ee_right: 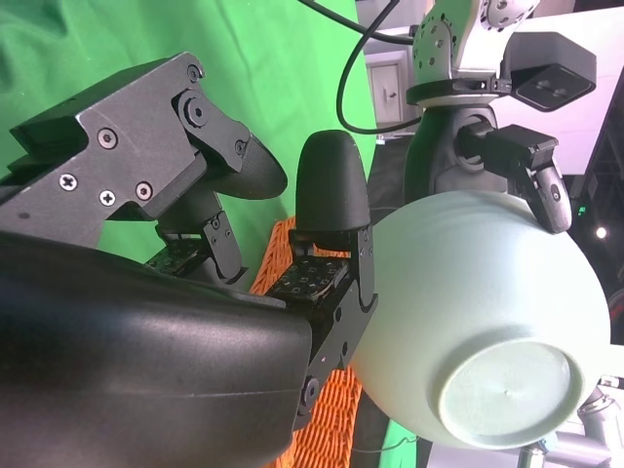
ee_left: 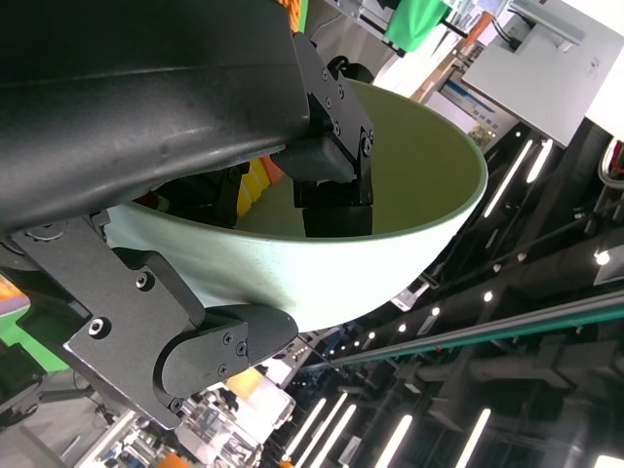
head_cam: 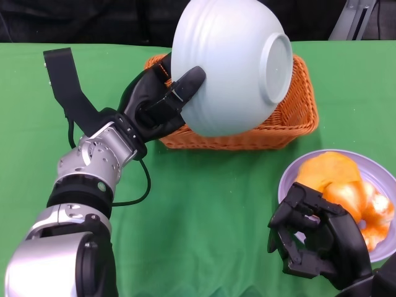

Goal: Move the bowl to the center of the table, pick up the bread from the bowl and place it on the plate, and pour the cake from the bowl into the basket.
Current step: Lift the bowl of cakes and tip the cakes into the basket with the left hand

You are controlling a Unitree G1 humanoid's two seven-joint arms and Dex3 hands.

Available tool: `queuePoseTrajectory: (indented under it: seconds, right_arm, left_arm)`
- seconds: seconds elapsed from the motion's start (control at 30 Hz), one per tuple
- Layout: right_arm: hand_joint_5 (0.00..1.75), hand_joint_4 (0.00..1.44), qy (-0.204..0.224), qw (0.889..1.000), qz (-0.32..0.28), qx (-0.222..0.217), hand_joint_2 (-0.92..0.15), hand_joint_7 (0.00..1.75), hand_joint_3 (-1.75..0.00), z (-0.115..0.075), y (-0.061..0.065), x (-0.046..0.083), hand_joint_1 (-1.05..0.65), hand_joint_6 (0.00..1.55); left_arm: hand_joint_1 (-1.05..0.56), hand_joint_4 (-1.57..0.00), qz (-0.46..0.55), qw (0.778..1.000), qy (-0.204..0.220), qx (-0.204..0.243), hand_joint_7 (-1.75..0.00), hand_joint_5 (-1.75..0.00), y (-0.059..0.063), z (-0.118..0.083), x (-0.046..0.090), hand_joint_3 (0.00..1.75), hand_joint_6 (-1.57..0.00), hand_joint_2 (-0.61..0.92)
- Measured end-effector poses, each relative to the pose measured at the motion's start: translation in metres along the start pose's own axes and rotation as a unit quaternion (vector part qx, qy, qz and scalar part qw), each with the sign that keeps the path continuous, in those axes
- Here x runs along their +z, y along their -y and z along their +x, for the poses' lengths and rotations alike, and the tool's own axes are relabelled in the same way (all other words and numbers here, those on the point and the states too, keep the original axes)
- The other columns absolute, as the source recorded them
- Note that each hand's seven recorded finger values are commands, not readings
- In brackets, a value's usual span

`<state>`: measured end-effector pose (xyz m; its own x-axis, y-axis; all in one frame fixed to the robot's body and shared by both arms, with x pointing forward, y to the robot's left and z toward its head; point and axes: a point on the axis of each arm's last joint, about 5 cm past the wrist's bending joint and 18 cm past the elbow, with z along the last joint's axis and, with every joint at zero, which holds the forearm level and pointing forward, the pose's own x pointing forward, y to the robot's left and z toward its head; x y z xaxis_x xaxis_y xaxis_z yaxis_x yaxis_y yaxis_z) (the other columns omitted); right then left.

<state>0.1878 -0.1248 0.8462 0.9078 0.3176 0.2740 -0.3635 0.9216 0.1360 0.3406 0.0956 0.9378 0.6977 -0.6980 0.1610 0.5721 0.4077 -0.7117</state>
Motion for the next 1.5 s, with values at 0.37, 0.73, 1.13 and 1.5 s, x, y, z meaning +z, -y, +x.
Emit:
queuePoseTrajectory:
  seconds: [0.37,0.73,1.13,1.5]
  right_arm:
    - [1.70,0.75,-0.003,1.000,-0.002,0.002,-0.53,1.47,-1.17,0.002,0.001,-0.001,-0.08,0.68]
    - [1.72,0.71,0.000,1.000,-0.004,0.003,-0.55,1.49,-1.16,0.002,0.001,0.000,-0.09,0.66]
    - [1.74,0.72,0.005,1.000,-0.006,0.002,-0.53,1.53,-1.17,0.005,0.002,0.009,-0.09,0.64]
    - [1.74,0.71,-0.001,1.000,-0.003,0.007,-0.53,1.51,-1.17,0.005,0.003,0.008,-0.08,0.66]
  left_arm:
    - [-0.13,-0.72,-0.022,1.000,0.014,-0.014,-1.57,-1.70,0.004,0.003,0.005,1.00,-0.78,0.71]
    - [-0.14,-0.70,-0.044,0.998,0.023,-0.029,-1.48,-1.67,0.010,0.007,0.009,1.04,-0.80,0.67]
    - [-0.15,-0.71,-0.074,0.995,0.045,-0.053,-1.50,-1.66,0.025,0.017,0.023,1.03,-0.80,0.63]
    - [-0.16,-0.67,-0.102,0.992,0.046,-0.062,-1.56,-1.71,0.028,0.018,0.027,1.03,-0.73,0.58]
